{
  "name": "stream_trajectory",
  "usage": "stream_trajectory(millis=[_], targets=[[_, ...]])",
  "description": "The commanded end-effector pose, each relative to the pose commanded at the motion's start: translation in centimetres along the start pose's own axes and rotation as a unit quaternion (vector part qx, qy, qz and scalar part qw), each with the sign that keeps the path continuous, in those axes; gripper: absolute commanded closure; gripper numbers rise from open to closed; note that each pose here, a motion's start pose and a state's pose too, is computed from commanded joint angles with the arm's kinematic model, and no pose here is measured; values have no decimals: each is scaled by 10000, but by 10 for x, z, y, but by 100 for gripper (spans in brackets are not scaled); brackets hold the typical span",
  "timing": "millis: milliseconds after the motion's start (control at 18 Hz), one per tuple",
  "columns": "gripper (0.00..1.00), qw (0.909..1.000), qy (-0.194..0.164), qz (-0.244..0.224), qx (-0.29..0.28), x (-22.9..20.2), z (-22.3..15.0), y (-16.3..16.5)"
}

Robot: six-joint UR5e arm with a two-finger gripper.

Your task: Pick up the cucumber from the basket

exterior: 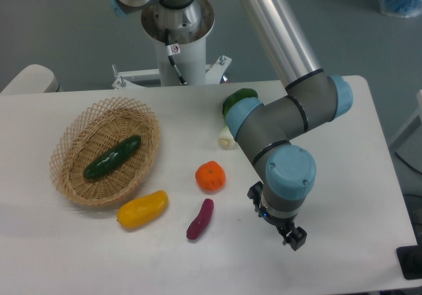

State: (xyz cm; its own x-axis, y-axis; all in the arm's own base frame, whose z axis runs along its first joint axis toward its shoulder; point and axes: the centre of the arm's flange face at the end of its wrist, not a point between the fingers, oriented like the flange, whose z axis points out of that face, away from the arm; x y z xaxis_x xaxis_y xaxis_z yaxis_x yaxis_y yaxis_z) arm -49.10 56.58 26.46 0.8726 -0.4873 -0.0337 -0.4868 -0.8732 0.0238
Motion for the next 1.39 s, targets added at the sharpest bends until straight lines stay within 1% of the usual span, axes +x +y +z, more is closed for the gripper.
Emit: stream_trajectory(millis=[111,278,389,500,611,722,833,944,1056,1389], targets=[[0,9999,36,-137,25,5,-2,0],[0,9985,174,-429,291,20,-3,-6],[0,9982,216,-416,385,37,-10,-20],[0,9982,290,-394,360,57,-13,-22],[0,9983,406,-272,314,95,-17,-32],[0,9976,535,-327,295,136,-20,-33],[0,9972,573,-396,281,172,-25,-37],[0,9972,593,-373,264,204,-33,-48],[0,9967,586,-502,250,229,-40,-56],[0,9951,609,-761,161,295,-45,-114]])
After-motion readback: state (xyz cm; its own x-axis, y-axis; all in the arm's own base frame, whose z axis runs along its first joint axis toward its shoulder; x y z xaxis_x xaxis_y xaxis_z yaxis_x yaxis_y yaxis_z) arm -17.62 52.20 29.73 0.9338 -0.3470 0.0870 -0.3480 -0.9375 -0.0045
